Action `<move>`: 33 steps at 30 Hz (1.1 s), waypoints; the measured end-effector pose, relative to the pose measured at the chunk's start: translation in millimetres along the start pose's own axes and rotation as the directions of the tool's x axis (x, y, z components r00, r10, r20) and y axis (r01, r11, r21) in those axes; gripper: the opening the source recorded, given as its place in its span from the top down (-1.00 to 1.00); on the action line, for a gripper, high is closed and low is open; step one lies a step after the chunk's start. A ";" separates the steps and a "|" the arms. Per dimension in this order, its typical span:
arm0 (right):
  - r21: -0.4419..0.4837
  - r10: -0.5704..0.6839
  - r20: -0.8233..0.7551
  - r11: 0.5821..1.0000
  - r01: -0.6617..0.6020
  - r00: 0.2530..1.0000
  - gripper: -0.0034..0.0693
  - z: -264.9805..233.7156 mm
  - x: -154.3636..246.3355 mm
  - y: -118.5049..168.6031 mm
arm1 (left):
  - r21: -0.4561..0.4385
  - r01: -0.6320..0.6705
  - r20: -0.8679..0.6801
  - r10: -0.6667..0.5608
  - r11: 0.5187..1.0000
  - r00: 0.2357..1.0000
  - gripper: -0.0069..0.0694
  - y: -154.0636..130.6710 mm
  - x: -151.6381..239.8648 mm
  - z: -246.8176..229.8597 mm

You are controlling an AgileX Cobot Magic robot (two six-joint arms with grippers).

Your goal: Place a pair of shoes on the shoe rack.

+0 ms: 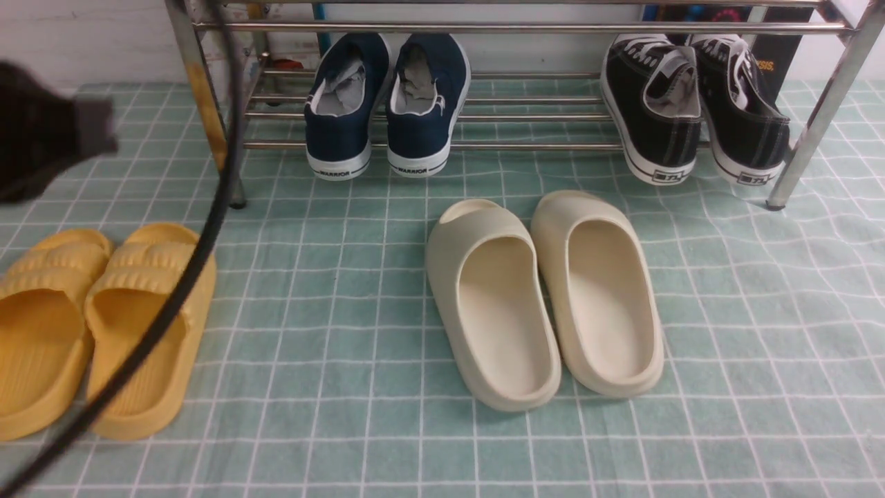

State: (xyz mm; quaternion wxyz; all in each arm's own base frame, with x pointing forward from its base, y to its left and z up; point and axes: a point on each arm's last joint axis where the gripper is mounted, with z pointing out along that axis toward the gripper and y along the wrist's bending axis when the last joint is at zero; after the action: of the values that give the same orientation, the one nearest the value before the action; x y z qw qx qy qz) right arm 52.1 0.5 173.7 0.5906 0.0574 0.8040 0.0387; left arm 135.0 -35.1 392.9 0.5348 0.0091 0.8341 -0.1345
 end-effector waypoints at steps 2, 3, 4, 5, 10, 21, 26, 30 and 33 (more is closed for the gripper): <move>0.000 0.000 0.000 1.000 0.000 1.000 0.25 0.0 0.0 0.0 | 0.016 0.030 0.082 -0.031 0.999 0.996 0.85 7.9 30.8 -19.6; 0.000 0.000 0.000 1.000 0.000 1.000 0.25 0.0 0.0 0.0 | 0.026 0.041 0.133 -0.044 0.999 0.990 0.85 11.9 46.1 -32.0; 0.000 0.000 0.000 1.000 0.000 1.000 0.25 0.0 0.0 0.0 | 0.031 0.050 0.146 -0.054 0.998 0.988 0.85 15.4 61.3 -35.1; 0.000 0.000 0.000 1.000 0.000 1.000 0.25 0.0 0.0 0.0 | 0.038 0.061 0.163 -0.066 0.997 0.984 0.85 18.2 73.4 -39.5; 0.000 0.000 0.000 1.000 0.000 1.000 0.25 0.0 0.0 0.0 | 0.061 0.060 0.259 -0.074 0.996 0.963 0.85 34.3 139.6 -49.9; 0.000 0.001 -0.001 1.000 -0.001 1.000 0.25 0.0 0.1 0.0 | 0.027 0.082 0.120 -0.085 0.996 0.989 0.85 48.4 200.4 -8.2; 0.000 0.001 -0.001 1.000 -0.001 1.000 0.25 0.0 0.1 0.0 | 0.041 0.081 0.130 -0.085 0.996 0.988 0.85 48.2 203.4 -6.2; 0.000 0.001 -0.001 1.000 -0.001 1.000 0.25 0.0 0.1 0.0 | 0.032 0.054 0.155 -0.058 0.998 0.986 0.85 49.8 210.2 -4.5; 0.000 0.001 -0.001 1.000 -0.001 1.000 0.25 0.0 0.1 0.0 | -0.008 0.046 0.153 -0.044 0.999 0.987 0.85 52.9 216.5 -0.9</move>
State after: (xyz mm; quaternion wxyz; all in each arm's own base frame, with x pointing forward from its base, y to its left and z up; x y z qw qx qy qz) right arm 52.1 0.5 173.7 0.5903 0.0577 0.8041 0.0391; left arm 50.0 -11.8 188.2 0.5941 -0.0231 0.7914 -0.1418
